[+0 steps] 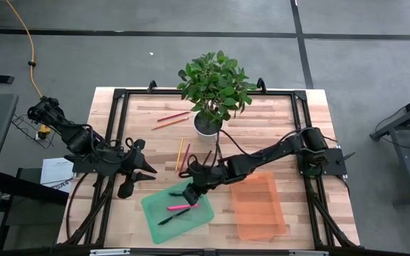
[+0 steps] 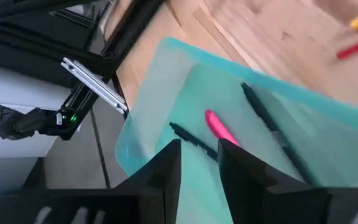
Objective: Sort pens & pencils
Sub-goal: Put the black pen into the green bin
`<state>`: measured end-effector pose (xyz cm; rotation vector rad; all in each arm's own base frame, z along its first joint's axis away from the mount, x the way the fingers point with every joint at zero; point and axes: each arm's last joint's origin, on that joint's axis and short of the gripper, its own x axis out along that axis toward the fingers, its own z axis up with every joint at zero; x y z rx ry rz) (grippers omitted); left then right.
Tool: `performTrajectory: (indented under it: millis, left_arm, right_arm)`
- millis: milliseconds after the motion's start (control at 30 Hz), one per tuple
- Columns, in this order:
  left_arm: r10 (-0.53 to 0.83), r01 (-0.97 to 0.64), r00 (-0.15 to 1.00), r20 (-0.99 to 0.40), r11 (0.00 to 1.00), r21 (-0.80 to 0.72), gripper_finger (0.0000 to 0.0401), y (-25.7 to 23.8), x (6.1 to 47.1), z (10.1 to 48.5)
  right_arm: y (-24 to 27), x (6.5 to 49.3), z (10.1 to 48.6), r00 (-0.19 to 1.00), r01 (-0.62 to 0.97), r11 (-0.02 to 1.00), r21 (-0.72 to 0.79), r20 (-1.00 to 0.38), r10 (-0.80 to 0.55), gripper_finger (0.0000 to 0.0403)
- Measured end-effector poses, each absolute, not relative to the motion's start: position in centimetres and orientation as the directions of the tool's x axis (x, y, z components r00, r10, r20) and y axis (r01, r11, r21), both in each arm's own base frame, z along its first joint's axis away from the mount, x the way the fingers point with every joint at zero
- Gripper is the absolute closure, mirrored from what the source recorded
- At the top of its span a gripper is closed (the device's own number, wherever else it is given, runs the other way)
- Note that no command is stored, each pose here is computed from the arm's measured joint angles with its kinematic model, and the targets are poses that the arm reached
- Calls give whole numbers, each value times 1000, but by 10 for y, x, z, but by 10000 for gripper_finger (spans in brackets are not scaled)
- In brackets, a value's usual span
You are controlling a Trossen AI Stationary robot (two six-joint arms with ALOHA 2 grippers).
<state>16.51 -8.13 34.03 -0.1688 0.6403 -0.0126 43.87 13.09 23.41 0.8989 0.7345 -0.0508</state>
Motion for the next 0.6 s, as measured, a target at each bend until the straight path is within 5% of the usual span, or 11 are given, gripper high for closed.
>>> performTrajectory:
  millis: [300, 467, 600]
  left_arm:
    - [-56, -38, 811, -583, 988, -147, 316, -81, 166, 341]
    - [-37, -23, 844, -536, 994, -105, 316, -82, 170, 345]
    - [-17, -34, 850, -526, 996, -87, 316, -75, 176, 346]
  right_arm:
    - [116, 417, 308, 913, 231, 770, 594, -406, 39, 304]
    - [97, 373, 368, 936, 300, 828, 473, -315, -159, 304]
    - [86, 335, 380, 918, 368, 827, 424, -310, -248, 304]
